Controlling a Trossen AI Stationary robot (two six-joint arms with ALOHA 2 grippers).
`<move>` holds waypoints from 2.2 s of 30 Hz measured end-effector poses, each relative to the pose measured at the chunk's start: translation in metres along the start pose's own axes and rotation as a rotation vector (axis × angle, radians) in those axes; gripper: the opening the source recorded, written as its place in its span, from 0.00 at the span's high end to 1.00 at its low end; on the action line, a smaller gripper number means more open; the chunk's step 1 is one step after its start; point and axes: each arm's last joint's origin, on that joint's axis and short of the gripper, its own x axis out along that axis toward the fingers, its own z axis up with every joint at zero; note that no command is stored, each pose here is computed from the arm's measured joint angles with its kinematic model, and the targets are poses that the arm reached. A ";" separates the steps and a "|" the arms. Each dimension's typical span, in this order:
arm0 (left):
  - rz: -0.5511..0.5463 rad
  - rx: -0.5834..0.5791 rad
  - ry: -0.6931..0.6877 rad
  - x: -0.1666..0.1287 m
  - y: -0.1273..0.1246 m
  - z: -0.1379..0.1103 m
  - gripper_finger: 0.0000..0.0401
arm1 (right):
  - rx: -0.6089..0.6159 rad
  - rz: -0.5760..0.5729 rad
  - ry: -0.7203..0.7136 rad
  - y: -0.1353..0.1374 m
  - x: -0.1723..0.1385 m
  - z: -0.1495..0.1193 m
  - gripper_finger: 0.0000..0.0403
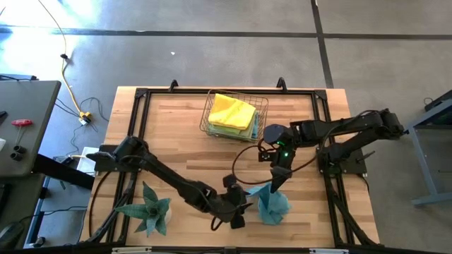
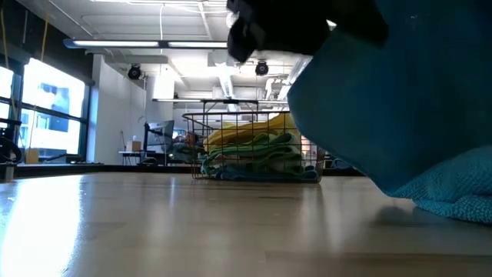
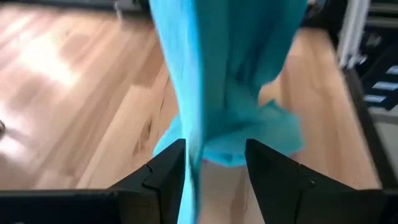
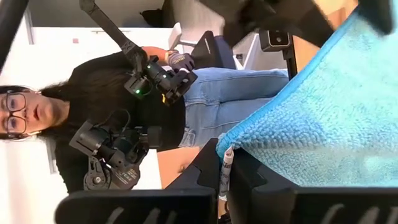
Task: Fold microfiber towels
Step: Fold the blue towel
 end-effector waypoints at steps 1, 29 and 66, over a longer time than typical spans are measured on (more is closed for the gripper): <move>0.003 -0.004 0.010 0.003 -0.001 -0.005 0.61 | -0.007 0.000 0.000 0.000 0.000 0.000 1.00; -0.052 -0.103 0.149 -0.036 0.011 0.014 1.00 | -0.183 -0.133 -0.035 0.007 0.016 -0.018 1.00; 0.080 0.132 0.075 -0.164 0.137 0.151 1.00 | -0.869 -1.490 -0.202 0.076 -0.051 -0.062 1.00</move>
